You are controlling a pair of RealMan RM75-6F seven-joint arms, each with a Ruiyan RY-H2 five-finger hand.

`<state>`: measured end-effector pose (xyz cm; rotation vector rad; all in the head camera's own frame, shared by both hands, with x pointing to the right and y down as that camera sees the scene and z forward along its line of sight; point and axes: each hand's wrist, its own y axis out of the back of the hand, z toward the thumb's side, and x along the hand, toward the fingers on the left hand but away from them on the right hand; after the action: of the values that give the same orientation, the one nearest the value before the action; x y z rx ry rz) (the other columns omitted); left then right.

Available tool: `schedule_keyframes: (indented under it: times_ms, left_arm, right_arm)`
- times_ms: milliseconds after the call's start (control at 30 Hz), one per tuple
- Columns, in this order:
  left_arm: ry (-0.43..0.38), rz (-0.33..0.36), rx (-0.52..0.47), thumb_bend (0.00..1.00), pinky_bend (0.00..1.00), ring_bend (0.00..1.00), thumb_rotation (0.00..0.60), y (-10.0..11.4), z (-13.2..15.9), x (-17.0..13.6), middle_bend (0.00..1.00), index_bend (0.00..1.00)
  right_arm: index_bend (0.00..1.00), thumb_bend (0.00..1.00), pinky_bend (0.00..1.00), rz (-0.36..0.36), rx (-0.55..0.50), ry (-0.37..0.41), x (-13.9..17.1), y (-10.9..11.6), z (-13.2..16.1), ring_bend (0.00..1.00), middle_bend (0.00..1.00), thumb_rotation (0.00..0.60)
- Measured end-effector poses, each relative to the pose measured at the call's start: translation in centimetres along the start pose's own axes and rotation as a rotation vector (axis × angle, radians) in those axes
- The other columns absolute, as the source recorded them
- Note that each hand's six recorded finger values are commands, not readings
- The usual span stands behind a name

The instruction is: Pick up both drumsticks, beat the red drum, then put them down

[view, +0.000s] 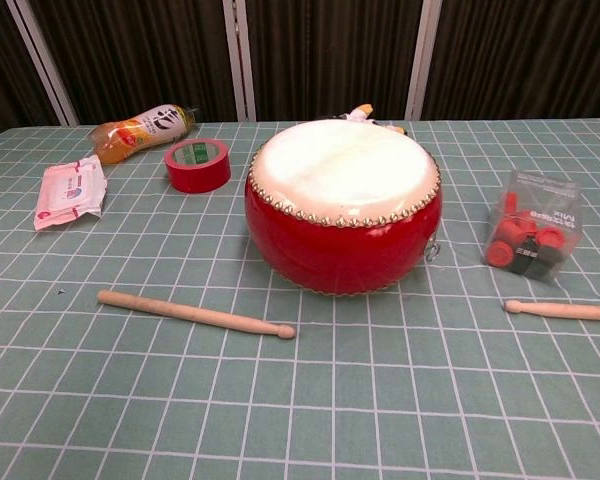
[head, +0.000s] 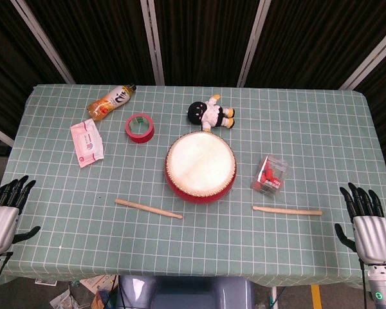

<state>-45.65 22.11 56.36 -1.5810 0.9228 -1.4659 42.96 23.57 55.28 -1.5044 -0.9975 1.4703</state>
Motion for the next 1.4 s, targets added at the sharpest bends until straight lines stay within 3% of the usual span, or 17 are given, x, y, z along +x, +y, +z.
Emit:
schedule_keyframes:
  times_ms: [767,833,933,967,1033,1133,1233,1400]
  left_arm:
    - [0.013,-0.017,-0.007,0.00,0.10,0.00,0.600,-0.1,-0.1,-0.1,0.00,0.00]
    - [0.013,-0.020,-0.007,0.02,0.18,0.07,0.600,-0.2,-0.1,-0.1,0.08,0.00]
    - [0.010,-0.020,-0.008,0.15,0.61,0.48,0.600,-0.1,0.1,0.2,0.50,0.04]
    - [0.007,-0.016,-0.011,0.19,0.77,0.64,0.600,0.0,0.3,0.4,0.66,0.09]
    - [-0.003,-0.009,-0.019,0.23,0.94,0.84,0.600,0.1,0.7,0.9,0.85,0.24]
    - [-0.026,-0.024,-0.028,0.26,1.00,0.97,0.600,-0.1,1.6,1.9,0.98,0.36]
    - [-0.050,-0.036,-0.014,0.28,1.00,1.00,0.600,-0.2,2.7,3.1,1.00,0.44]
    - [-0.082,-0.077,-0.009,0.28,1.00,1.00,0.600,-0.8,5.5,5.9,1.00,0.45]
  right_arm:
    - [0.00,0.39,0.00,-0.013,-0.009,0.009,-0.2,0.1,0.4,0.00,0.00,0.600]
    - [0.00,0.39,0.00,-0.012,-0.010,0.009,-0.2,0.0,0.3,0.00,0.00,0.600]
    - [0.00,0.39,0.00,-0.013,-0.017,0.007,-0.2,0.1,0.3,0.00,0.00,0.600]
    - [0.00,0.39,0.00,-0.012,-0.019,0.008,-0.2,0.1,0.3,0.00,0.00,0.600]
    - [0.00,0.39,0.00,-0.010,-0.018,0.012,-0.2,0.0,0.4,0.00,0.00,0.600]
    - [0.00,0.39,0.00,-0.009,-0.016,0.020,-0.2,0.0,0.6,0.00,0.00,0.600]
    - [0.00,0.39,0.00,-0.008,-0.017,0.020,-0.2,0.0,0.6,0.00,0.00,0.600]
    - [0.00,0.39,0.00,-0.001,-0.026,0.016,-0.2,-0.1,0.5,0.00,0.00,0.600]
